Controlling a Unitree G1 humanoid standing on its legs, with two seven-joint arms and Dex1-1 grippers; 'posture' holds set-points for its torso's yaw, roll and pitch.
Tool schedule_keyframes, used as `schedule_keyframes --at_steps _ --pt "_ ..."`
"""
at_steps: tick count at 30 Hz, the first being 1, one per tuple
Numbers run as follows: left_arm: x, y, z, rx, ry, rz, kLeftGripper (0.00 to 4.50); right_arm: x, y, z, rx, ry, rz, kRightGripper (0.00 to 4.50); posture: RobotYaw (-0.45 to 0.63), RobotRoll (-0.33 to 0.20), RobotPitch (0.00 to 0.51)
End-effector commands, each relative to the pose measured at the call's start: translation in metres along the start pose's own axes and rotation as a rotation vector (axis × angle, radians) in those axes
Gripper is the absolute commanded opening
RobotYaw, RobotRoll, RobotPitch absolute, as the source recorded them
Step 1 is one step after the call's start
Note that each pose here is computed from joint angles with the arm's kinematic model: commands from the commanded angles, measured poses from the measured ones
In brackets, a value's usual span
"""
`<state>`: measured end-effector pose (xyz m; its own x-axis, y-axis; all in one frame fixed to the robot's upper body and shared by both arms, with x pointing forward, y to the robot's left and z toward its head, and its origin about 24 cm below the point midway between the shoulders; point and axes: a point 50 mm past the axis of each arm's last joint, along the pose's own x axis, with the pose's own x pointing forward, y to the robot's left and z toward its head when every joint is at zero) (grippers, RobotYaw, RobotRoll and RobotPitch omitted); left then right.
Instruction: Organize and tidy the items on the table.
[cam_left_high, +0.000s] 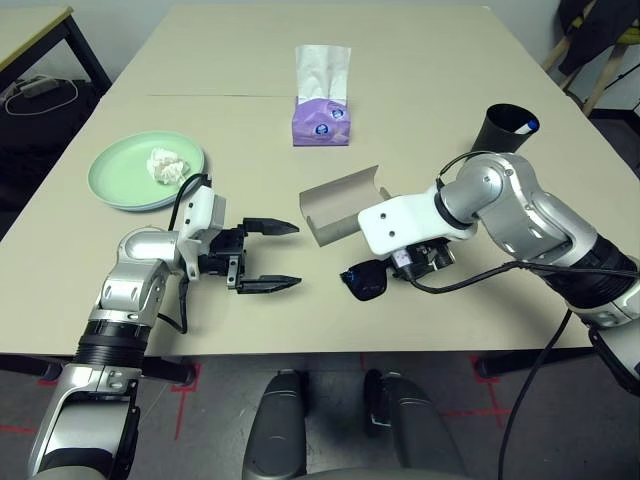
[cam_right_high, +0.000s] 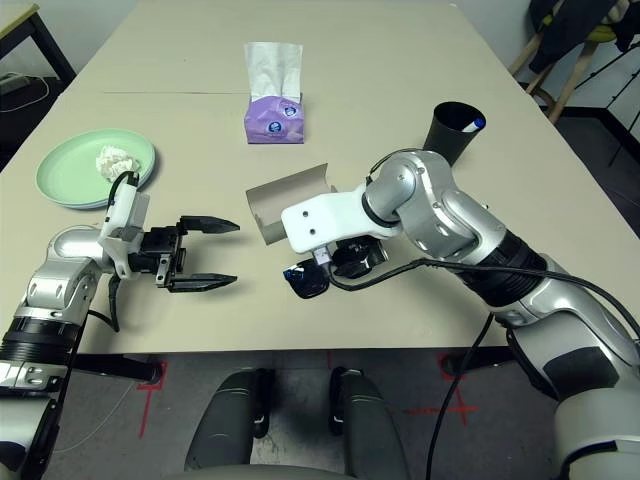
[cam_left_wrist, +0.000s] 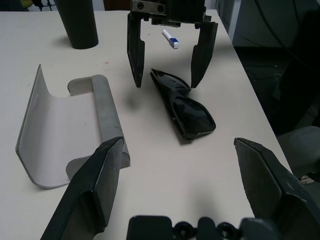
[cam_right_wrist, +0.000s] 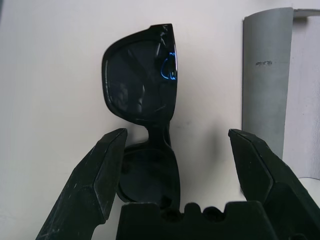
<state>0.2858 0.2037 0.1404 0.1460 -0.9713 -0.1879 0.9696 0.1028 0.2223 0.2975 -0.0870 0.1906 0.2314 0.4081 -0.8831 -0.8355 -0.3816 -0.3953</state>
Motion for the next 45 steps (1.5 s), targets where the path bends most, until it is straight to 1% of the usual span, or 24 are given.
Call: schedule_keyframes --at_steps 1,8,21,39,41,42,44,45 --pt "0.004 -0.002 -0.002 0.001 0.006 -0.013 4.48 0.002 -0.001 0.007 -0.017 0.028 0.012 4.50 0.12 0.000 0.147" --pt "0.004 -0.002 -0.002 0.003 0.013 -0.006 4.48 0.006 -0.003 0.010 -0.018 0.058 0.028 4.50 0.14 0.000 0.148" --pt "0.002 -0.004 -0.003 0.005 0.022 0.001 4.48 0.015 -0.003 0.006 -0.036 0.087 0.052 4.50 0.14 0.000 0.148" --pt "0.003 -0.002 -0.002 0.007 0.026 0.005 4.48 0.020 0.003 -0.002 0.025 0.105 0.075 4.50 0.13 0.000 0.145" --pt "0.003 -0.002 -0.002 0.008 0.026 0.007 4.50 0.020 0.003 -0.002 0.026 0.104 0.075 4.09 0.13 0.000 0.144" --pt "0.003 -0.002 -0.002 0.008 0.026 0.007 4.50 0.020 0.003 -0.002 0.027 0.103 0.075 3.82 0.13 0.000 0.144" --pt "0.003 -0.002 -0.002 0.008 0.027 0.008 4.50 0.020 0.002 -0.002 0.027 0.102 0.073 3.15 0.13 0.000 0.143" --pt "0.003 -0.001 -0.003 0.007 0.028 0.009 4.50 0.020 0.001 -0.002 0.027 0.100 0.070 2.69 0.13 0.000 0.142"
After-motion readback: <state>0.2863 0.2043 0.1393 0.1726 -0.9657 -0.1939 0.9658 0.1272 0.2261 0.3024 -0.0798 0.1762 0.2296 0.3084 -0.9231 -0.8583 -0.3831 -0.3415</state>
